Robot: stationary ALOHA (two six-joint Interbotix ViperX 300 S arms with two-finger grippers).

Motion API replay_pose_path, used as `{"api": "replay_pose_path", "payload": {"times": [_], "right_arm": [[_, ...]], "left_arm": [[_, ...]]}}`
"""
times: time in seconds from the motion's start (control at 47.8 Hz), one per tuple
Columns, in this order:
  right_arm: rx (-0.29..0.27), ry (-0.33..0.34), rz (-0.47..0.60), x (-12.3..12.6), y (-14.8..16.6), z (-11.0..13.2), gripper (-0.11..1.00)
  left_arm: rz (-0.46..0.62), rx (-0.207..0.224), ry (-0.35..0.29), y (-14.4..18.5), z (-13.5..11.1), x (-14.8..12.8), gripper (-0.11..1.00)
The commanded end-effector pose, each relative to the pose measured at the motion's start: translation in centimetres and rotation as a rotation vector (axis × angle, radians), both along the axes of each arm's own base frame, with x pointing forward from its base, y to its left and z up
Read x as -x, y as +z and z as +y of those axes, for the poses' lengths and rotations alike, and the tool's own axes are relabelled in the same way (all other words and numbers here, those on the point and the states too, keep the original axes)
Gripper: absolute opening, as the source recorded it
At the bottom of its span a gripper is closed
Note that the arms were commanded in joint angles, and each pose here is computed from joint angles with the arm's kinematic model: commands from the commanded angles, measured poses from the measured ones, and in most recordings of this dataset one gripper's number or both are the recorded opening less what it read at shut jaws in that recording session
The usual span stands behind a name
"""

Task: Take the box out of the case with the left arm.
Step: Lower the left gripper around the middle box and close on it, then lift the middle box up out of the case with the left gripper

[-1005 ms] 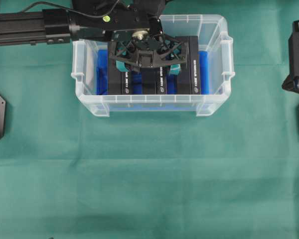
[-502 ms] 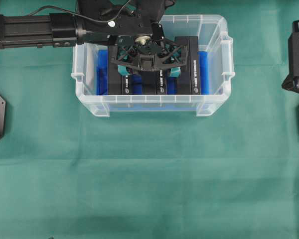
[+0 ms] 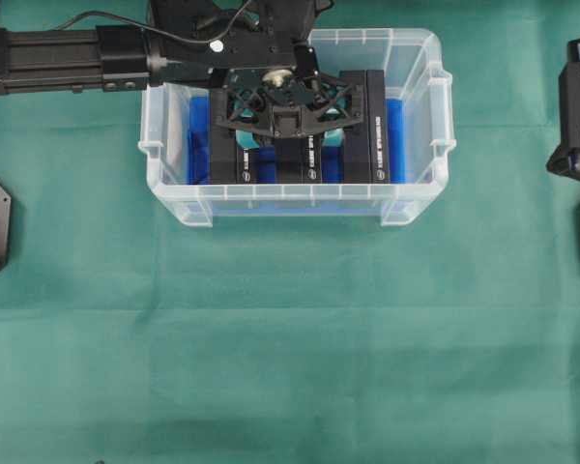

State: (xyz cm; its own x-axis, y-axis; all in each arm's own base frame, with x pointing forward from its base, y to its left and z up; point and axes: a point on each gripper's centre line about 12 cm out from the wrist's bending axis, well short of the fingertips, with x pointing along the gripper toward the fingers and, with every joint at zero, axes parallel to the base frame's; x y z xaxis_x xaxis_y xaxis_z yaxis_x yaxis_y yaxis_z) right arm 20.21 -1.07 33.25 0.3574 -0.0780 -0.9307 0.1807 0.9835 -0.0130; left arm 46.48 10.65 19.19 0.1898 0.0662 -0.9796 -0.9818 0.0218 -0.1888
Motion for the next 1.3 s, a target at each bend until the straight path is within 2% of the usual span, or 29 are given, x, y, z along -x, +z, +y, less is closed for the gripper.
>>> {"api": "replay_pose_path", "payload": {"times": [0.0, 0.44, 0.816, 1.047, 1.277], "right_arm": [[0.001, -0.002, -0.009, -0.1, 0.3, 0.0, 0.03], [0.01, -0.003, -0.009, -0.1, 0.4, -0.1, 0.03], [0.027, -0.006, -0.011, -0.1, 0.4, -0.3, 0.03], [0.033, -0.007, -0.011, -0.1, 0.4, -0.4, 0.03], [0.044, -0.008, -0.01, -0.1, 0.5, -0.5, 0.03]], "left_arm": [[-0.047, -0.009, -0.004, 1.7, -0.2, -0.4, 0.6], [-0.06, -0.012, -0.007, 2.6, -0.1, -0.4, 0.6], [-0.019, -0.005, 0.002, 9.3, -0.1, 0.7, 0.6], [-0.057, -0.014, 0.013, 13.9, 0.4, 0.6, 0.6], [-0.068, -0.019, 0.022, 17.1, 0.6, 1.4, 0.6]]}}
